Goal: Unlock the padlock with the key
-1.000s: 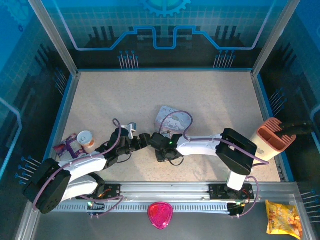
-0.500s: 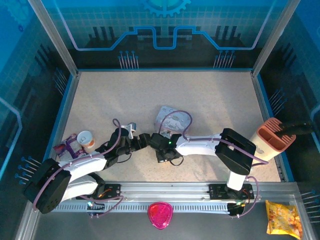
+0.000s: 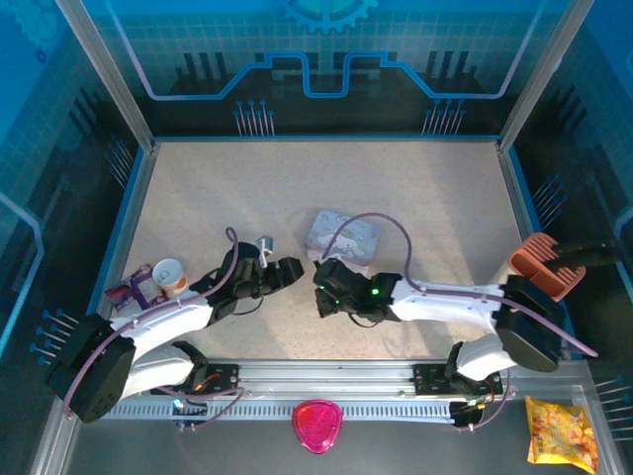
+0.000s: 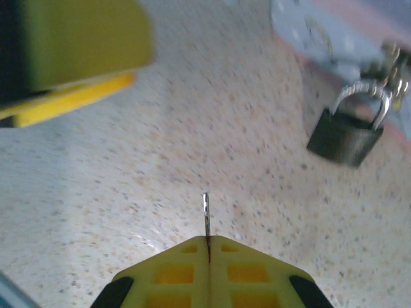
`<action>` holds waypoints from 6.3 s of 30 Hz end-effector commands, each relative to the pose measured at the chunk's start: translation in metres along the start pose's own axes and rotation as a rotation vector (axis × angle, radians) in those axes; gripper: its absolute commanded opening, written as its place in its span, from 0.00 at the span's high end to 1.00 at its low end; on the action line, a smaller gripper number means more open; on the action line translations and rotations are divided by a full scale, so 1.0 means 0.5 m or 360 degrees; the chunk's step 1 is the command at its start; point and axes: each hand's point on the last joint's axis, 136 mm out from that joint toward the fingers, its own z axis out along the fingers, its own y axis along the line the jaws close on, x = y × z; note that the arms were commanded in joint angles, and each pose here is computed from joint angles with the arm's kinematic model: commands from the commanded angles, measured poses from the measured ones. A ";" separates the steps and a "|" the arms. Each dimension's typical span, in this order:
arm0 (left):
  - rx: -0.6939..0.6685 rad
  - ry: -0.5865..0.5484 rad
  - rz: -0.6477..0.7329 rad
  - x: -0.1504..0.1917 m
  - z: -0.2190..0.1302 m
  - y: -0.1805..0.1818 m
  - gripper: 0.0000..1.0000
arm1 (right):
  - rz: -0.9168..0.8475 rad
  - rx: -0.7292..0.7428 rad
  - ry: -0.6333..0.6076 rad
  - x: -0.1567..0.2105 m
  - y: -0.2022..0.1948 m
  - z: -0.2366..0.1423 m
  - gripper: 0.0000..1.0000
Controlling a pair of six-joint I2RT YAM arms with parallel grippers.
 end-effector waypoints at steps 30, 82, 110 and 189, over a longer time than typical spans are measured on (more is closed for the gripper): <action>-0.0075 0.0129 0.0052 0.024 -0.035 -0.139 0.78 | -0.0547 0.0005 -0.0829 -0.118 0.063 -0.086 1.00; 0.0981 -0.0237 0.0723 -0.040 -0.101 -0.348 1.00 | 0.0638 -0.1259 -0.0966 -0.213 0.011 -0.228 0.51; 0.0938 -0.0227 0.0740 -0.034 -0.098 -0.341 1.00 | 0.0614 -0.1275 -0.0877 -0.198 0.016 -0.211 0.77; -0.0331 0.0173 0.0653 0.052 0.120 -0.021 0.40 | 0.0580 -0.0419 -0.0585 -0.073 -0.152 -0.166 1.00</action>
